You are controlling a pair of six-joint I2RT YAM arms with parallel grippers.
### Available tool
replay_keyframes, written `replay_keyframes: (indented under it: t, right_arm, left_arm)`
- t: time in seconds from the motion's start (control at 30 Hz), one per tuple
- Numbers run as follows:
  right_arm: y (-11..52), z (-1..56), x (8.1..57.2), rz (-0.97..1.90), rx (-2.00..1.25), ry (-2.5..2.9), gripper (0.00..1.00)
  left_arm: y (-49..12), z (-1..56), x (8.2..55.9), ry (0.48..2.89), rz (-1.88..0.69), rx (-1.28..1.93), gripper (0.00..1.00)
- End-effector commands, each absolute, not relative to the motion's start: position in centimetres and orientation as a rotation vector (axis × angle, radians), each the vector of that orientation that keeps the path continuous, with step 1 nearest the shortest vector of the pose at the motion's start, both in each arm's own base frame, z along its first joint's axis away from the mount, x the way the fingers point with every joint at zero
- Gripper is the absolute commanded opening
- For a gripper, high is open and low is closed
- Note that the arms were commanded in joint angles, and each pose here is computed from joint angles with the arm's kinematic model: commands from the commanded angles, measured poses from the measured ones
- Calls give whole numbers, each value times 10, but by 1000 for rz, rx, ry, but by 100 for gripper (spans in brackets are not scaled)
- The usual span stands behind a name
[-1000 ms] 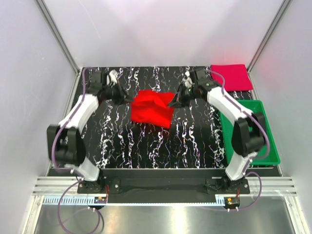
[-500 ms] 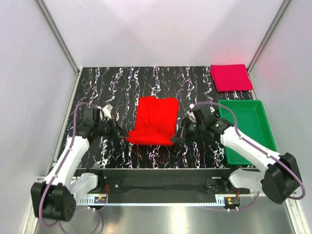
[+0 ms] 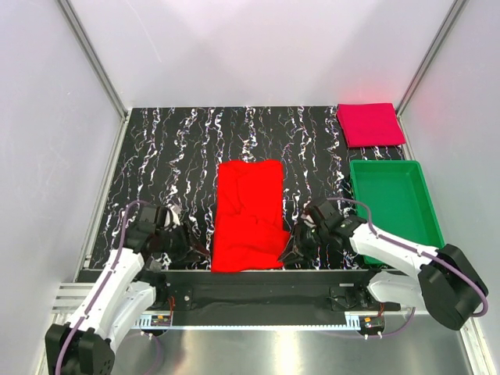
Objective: Fold and stack the t-shirts
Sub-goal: Fold the tshirt
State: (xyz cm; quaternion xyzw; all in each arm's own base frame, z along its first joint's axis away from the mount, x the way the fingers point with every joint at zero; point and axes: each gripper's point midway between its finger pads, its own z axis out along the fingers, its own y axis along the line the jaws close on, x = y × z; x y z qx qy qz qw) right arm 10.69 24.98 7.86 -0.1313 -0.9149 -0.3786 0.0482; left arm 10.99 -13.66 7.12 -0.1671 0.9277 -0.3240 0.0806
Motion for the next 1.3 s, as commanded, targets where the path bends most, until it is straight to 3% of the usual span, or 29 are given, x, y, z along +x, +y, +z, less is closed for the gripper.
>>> replay_keyframes:
  t: [0.0, 0.03, 0.17, 0.3, 0.43, 0.7, 1.03, 1.27]
  right_arm:
    - [255, 89, 85, -1183, -318, -2689, 30]
    - [248, 88, 83, -1138, -313, -2720, 41]
    - [246, 106, 129, -1153, -328, -2902, 57]
    - [245, 118, 207, -1146, -245, -3097, 61]
    - [238, 90, 269, -961, -187, -3149, 56]
    - [260, 59, 355, -967, -41, -3149, 31]
    - [281, 30, 428, -1004, -4, -3178, 30]
    - [281, 47, 444, -1011, 10, -3155, 37]
  left_arm:
    - [-115, 95, 118, 2741, -758, -489, 48]
    - [-114, 108, 123, 2707, -744, -465, 50]
    - [-118, 126, 149, 2635, -754, -382, 57]
    - [-138, 138, 198, 2551, -831, -264, 57]
    - [-148, 142, 248, 2530, -798, -162, 55]
    - [-188, 105, 340, 2581, -927, -155, 48]
    - [-203, 36, 427, 2707, -911, -221, 48]
    - [-184, 73, 448, 2661, -762, -119, 51]
